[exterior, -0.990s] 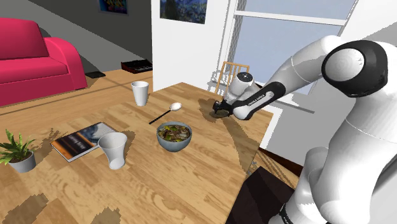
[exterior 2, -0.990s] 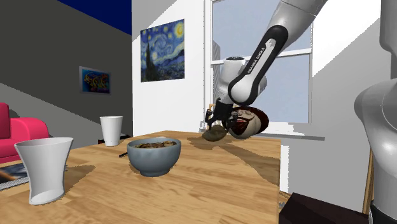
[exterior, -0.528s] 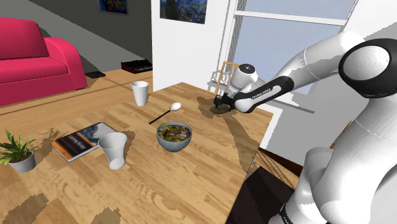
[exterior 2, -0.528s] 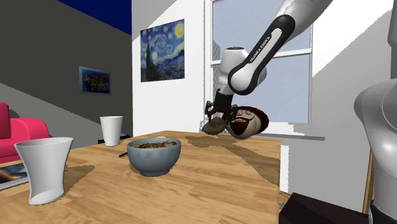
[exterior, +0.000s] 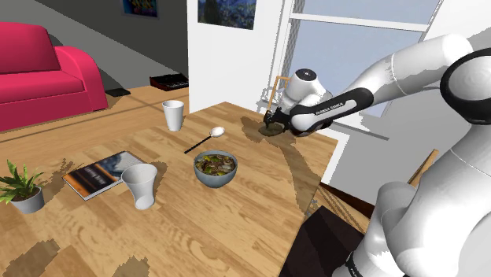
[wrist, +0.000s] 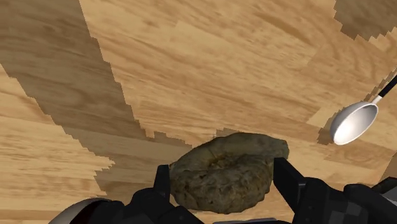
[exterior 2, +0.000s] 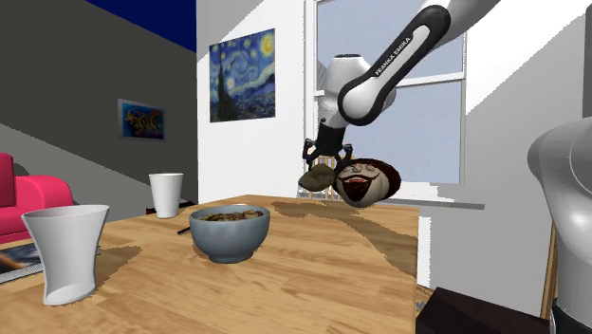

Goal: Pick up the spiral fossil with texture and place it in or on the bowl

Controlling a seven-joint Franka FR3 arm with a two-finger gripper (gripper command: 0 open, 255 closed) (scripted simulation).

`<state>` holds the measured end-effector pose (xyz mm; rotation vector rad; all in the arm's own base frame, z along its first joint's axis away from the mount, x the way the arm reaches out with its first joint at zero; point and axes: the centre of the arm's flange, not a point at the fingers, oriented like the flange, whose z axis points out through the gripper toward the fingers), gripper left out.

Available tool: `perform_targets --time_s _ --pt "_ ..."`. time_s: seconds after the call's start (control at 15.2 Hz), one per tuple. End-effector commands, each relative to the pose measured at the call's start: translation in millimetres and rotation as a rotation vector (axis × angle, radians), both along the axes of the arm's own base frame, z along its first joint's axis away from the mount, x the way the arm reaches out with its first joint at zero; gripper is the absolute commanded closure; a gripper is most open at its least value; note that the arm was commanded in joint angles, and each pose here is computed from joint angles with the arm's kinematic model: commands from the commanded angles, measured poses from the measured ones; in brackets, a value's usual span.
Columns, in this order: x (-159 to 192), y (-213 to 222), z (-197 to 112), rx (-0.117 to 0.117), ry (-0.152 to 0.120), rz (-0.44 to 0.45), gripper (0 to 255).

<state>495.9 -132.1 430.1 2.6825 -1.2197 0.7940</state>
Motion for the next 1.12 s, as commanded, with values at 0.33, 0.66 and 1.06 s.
perform_targets --time_s 0.33,0.66,1.06 --pt "-4 89 -1 0.000 0.000 -0.001 255" --pt "-8 155 -2 0.000 0.000 -0.001 255" --pt "-12 234 -3 0.000 0.000 -0.001 255"
